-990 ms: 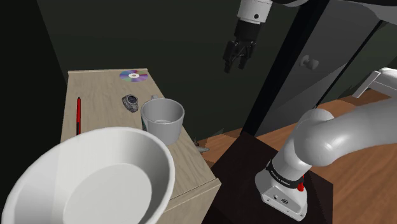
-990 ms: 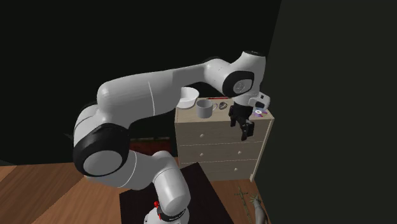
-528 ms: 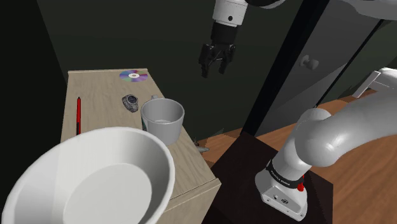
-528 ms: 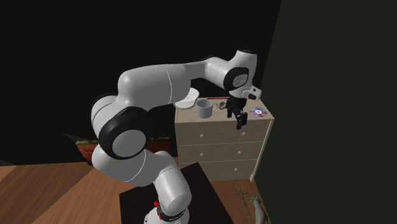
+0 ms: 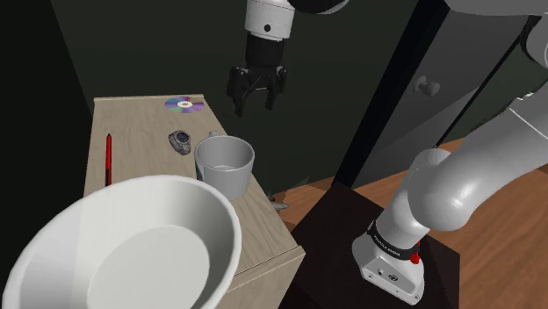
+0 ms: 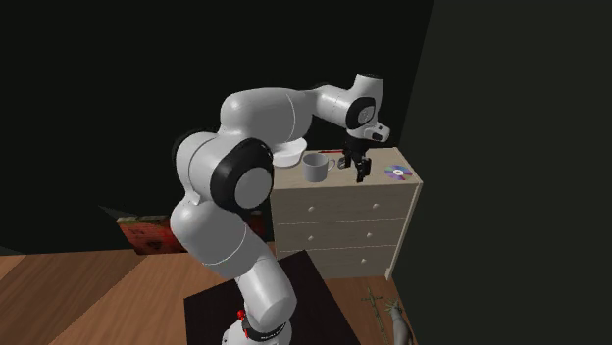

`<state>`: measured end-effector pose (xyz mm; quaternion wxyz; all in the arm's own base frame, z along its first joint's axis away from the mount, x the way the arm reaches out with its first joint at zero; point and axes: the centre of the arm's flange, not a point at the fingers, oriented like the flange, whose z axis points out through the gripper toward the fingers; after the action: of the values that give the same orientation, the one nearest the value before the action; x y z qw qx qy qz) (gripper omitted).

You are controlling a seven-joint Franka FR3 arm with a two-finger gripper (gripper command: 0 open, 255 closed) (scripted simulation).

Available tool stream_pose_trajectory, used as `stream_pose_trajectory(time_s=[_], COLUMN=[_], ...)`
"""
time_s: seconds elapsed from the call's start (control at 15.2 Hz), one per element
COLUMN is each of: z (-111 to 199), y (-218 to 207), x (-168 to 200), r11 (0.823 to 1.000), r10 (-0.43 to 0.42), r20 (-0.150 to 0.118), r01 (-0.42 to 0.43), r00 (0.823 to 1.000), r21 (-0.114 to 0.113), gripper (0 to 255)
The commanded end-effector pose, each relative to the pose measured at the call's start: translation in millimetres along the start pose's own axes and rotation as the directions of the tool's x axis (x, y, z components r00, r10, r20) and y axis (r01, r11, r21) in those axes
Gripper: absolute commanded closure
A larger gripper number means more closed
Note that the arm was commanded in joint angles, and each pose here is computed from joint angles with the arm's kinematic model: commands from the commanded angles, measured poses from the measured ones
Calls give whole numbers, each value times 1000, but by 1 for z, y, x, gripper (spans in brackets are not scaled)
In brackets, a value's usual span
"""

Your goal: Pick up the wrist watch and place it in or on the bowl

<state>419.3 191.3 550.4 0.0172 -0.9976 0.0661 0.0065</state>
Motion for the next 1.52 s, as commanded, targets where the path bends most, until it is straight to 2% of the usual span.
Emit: stream_pose_trajectory(time_s=[0.0, 0.73, 1.19, 1.45], z=[4, 28, 64, 67], y=[-23, -156, -157, -157], x=[7, 51, 51, 51], r11=[1000, 1000, 1000, 1000], r10=[1, 2, 2, 2], r20=[1, 7, 7, 7], r01=[-1, -2, -2, -2], r00=[1000, 1000, 1000, 1000], r21=[4, 22, 22, 22], gripper=[0, 0, 0, 0])
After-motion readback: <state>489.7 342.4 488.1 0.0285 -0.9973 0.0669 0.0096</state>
